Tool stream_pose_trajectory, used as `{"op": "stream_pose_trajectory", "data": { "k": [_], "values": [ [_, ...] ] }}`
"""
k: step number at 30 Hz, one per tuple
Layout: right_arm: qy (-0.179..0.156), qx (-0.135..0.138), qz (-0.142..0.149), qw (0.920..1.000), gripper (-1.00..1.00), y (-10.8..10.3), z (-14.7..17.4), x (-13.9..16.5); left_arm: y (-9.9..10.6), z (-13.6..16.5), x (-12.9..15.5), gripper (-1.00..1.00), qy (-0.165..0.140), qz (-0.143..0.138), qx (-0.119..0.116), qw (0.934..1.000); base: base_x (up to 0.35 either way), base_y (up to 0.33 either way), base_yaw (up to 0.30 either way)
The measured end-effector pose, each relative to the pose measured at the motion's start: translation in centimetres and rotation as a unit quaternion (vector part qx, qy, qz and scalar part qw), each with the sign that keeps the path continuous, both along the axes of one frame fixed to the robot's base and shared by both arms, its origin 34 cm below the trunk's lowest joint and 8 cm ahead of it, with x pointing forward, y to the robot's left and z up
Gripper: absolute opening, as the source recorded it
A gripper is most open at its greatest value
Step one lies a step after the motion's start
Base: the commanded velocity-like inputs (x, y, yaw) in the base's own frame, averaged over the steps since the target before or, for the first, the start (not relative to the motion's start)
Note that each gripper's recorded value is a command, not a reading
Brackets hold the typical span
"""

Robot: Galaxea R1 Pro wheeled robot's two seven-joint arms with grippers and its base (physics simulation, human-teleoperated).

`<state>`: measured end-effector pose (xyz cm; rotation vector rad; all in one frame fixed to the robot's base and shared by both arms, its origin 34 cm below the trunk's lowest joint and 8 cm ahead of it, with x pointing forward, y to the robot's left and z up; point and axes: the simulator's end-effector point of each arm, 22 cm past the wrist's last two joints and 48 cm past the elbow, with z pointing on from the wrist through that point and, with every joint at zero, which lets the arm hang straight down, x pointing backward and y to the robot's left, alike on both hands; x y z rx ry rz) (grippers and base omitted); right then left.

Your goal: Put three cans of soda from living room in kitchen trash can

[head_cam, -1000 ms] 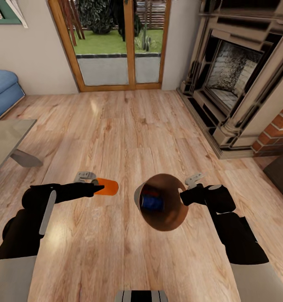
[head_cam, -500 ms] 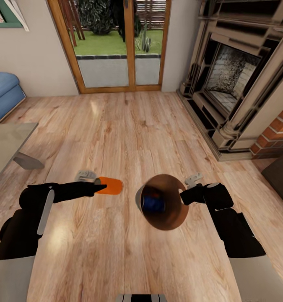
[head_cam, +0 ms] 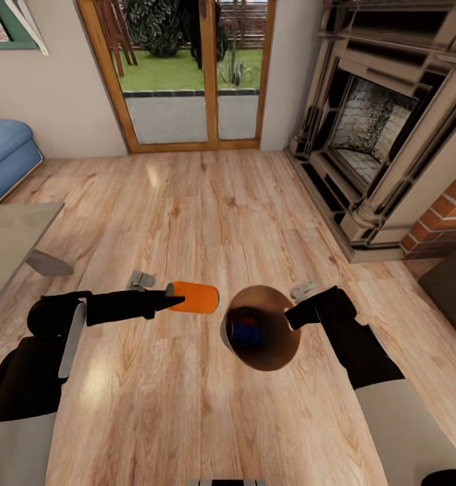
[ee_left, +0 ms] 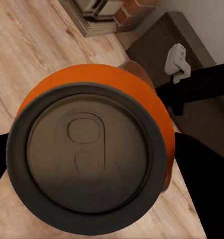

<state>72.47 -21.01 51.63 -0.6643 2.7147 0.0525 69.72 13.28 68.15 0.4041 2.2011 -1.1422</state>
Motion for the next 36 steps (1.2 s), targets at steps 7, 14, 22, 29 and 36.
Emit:
{"op": "stream_pose_trajectory", "data": {
  "k": [7, 14, 22, 29, 36],
  "values": [
    [0.003, -0.001, 0.022, 0.9997, -1.0, 2.6, 1.0, -0.1, -4.3, 1.4, -1.8, -1.0, 0.006, -0.056, -0.011, 0.9983, 0.0, 0.0, 0.0],
    [0.014, 0.008, 0.039, 0.9991, -1.0, 4.8, 2.0, -0.6, -5.9, 2.9, -2.3, -1.0, 0.007, -0.073, -0.018, 0.9972, 0.0, 0.0, 0.0],
    [0.012, 0.013, 0.057, 0.9982, -1.0, 7.2, 2.8, -0.3, -8.7, 2.9, -3.5, -1.0, 0.01, -0.101, -0.013, 0.9947, 0.0, 0.0, 0.0],
    [-0.008, -0.024, 0.078, 0.9966, -1.0, 9.0, 3.7, 0.3, -8.5, 0.0, -2.4, -1.0, 0.009, -0.072, 0.059, 0.9956, 0.0, 0.0, 0.0],
    [-0.013, -0.028, 0.082, 0.9962, -1.0, 9.6, 4.0, 0.4, -9.5, -2.3, -2.4, -1.0, 0.001, -0.066, 0.125, 0.99, 0.0, 0.0, 0.0]
  ]
}}
